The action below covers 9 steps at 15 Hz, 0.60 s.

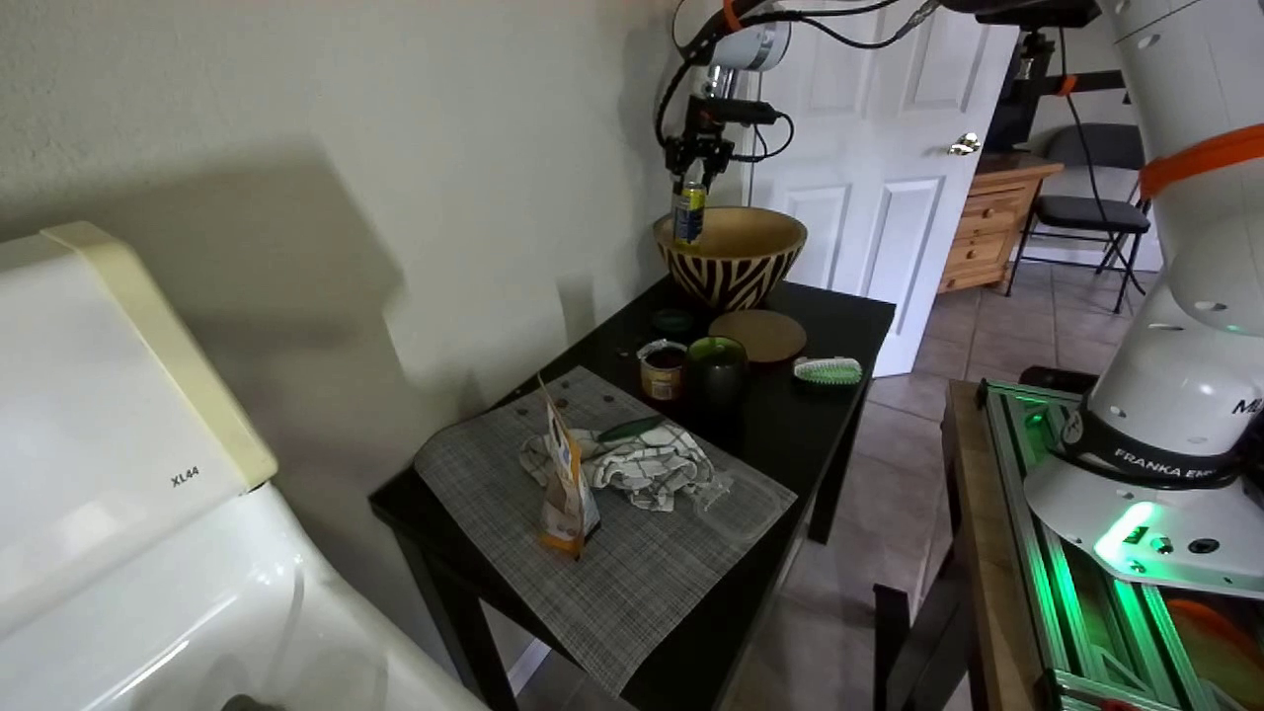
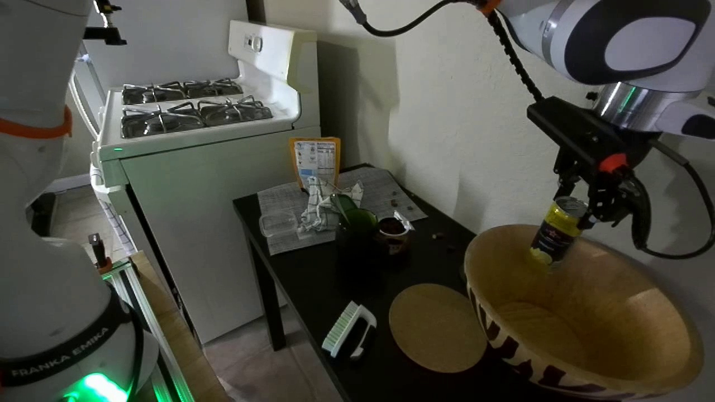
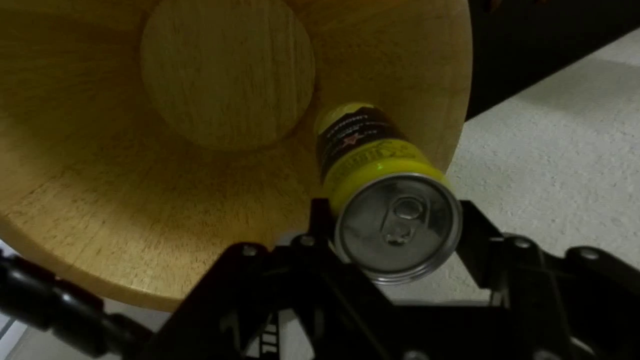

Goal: Move the object to the bowl

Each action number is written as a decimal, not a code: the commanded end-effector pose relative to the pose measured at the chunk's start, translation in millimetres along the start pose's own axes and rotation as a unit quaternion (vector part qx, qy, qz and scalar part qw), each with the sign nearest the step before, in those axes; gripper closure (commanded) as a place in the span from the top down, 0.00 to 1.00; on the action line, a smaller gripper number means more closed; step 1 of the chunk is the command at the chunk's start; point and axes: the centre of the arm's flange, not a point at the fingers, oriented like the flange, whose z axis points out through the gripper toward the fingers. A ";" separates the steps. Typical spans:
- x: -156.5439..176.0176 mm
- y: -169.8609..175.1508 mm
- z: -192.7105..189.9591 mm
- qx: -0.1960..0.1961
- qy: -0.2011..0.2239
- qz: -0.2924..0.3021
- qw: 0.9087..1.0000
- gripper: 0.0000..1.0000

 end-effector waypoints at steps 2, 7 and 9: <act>-7.2 17.6 -1.5 -0.017 0.006 0.040 0.999 0.38; -19.5 37.4 20.9 -0.043 -0.013 0.066 0.997 0.38; -24.9 42.3 28.6 -0.047 -0.010 0.071 0.996 0.38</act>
